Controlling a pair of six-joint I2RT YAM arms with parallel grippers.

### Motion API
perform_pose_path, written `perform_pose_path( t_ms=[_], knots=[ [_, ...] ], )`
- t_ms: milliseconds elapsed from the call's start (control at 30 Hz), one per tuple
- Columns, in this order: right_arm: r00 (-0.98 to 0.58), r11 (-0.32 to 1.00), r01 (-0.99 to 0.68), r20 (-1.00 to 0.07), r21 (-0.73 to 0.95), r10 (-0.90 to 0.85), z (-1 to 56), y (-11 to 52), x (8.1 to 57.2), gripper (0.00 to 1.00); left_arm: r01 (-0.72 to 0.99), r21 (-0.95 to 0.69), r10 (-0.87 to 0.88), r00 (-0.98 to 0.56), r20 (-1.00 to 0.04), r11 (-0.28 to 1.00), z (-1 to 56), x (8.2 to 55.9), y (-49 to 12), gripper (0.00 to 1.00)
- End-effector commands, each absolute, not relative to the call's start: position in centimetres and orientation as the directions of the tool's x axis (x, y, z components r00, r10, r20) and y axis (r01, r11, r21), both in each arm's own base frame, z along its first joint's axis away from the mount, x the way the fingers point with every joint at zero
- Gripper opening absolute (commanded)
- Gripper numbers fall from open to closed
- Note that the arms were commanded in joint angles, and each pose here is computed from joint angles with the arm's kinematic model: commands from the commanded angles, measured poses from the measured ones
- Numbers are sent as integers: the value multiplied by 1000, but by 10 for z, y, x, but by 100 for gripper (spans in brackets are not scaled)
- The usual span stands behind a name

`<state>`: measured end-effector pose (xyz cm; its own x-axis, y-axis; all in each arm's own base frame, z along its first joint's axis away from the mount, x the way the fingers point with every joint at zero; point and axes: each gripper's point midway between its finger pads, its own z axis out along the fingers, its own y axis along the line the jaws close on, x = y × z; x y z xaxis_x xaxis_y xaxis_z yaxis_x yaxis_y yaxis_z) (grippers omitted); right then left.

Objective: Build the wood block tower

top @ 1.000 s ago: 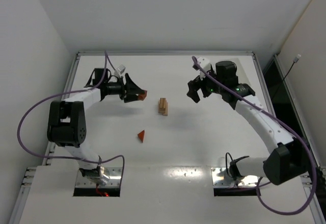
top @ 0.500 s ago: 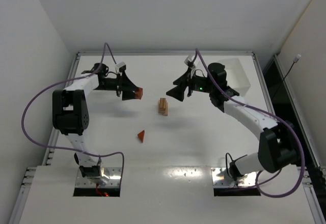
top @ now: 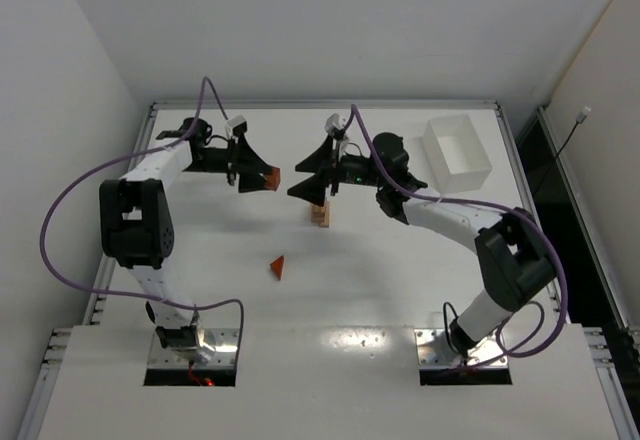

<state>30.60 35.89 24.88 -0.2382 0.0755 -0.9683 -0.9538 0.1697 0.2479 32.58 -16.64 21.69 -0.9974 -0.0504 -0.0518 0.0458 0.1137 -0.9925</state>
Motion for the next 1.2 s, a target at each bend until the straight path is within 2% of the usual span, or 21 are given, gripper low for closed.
perform_pose_path(
  t_ms=[0, 267, 967, 1167],
  knots=[
    [-77, 105, -990, -983, 95, 164, 291, 379, 300, 76, 142, -989, -15, -990, -142, -47, 275, 313, -167, 0],
    [-51, 73, -995, -984, 64, 171, 294, 402, 299, 76, 160, -986, -14, -987, -160, -47, 289, 310, -167, 0],
    [-72, 123, -988, -988, 88, 134, 282, 420, 315, 76, 196, -979, -11, -981, -196, -45, 312, 298, -167, 0],
    [-83, 144, -985, -989, 100, 119, 274, 419, 318, 63, 205, -978, -11, -979, -205, -45, 314, 296, -167, 0]
  ],
)
